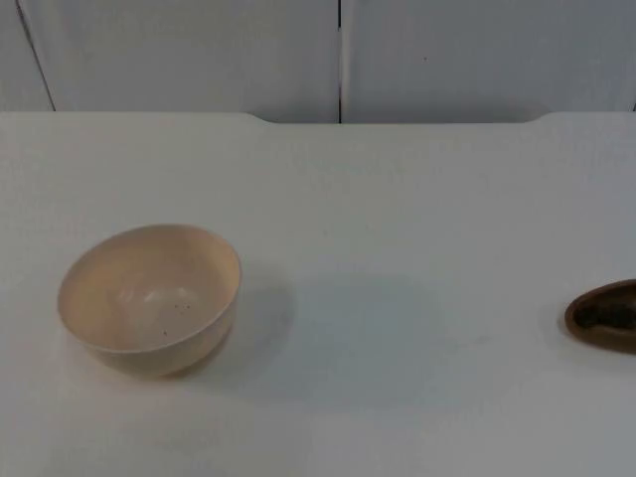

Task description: Pick up the bowl with the left hand and pour the coffee beans from the cup into the bowl with the right hand.

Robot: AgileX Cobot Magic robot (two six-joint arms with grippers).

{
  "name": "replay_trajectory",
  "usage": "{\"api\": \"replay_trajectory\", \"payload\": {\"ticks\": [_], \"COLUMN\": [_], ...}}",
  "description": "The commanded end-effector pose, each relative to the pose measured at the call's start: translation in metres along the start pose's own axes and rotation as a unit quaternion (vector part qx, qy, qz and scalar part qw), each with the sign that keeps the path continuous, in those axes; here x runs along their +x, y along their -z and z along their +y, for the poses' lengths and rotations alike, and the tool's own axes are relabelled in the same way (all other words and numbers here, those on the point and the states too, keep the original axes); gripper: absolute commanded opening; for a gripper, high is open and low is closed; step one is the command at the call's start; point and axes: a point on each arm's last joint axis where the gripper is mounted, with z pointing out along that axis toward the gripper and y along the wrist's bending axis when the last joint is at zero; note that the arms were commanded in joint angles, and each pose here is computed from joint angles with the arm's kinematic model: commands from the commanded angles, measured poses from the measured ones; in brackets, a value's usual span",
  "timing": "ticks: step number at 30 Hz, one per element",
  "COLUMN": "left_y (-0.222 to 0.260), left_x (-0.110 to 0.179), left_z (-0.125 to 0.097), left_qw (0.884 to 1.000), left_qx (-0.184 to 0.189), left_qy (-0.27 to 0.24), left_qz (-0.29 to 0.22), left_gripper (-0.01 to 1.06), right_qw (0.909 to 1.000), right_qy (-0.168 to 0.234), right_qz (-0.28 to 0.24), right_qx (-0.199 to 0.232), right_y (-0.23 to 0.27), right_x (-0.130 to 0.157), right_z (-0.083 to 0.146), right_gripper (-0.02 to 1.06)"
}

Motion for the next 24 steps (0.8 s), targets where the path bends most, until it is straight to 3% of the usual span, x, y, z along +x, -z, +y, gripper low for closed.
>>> {"api": "replay_trajectory", "payload": {"ticks": [1, 7, 24], "left_y": [0.003, 0.002, -0.016], "left_x": [-0.005, -0.021, -0.063], "left_z": [0.000, -0.002, -0.009], "left_qw": [1.000, 0.999, 0.999], "left_qx": [0.005, 0.014, 0.034], "left_qy": [0.000, 0.004, 0.016], "left_qz": [-0.021, -0.039, -0.018], "left_gripper": [1.05, 1.05, 1.05], "right_qw": [1.0000, 1.0000, 1.0000], "right_qy": [0.000, 0.000, 0.001], "right_qz": [-0.001, -0.001, -0.001], "right_qx": [0.001, 0.002, 0.003], "right_y": [-0.001, -0.001, -0.001], "right_x": [0.001, 0.001, 0.001], "right_z": [0.000, 0.000, 0.000], "right_gripper": [1.05, 1.05, 1.05]}}
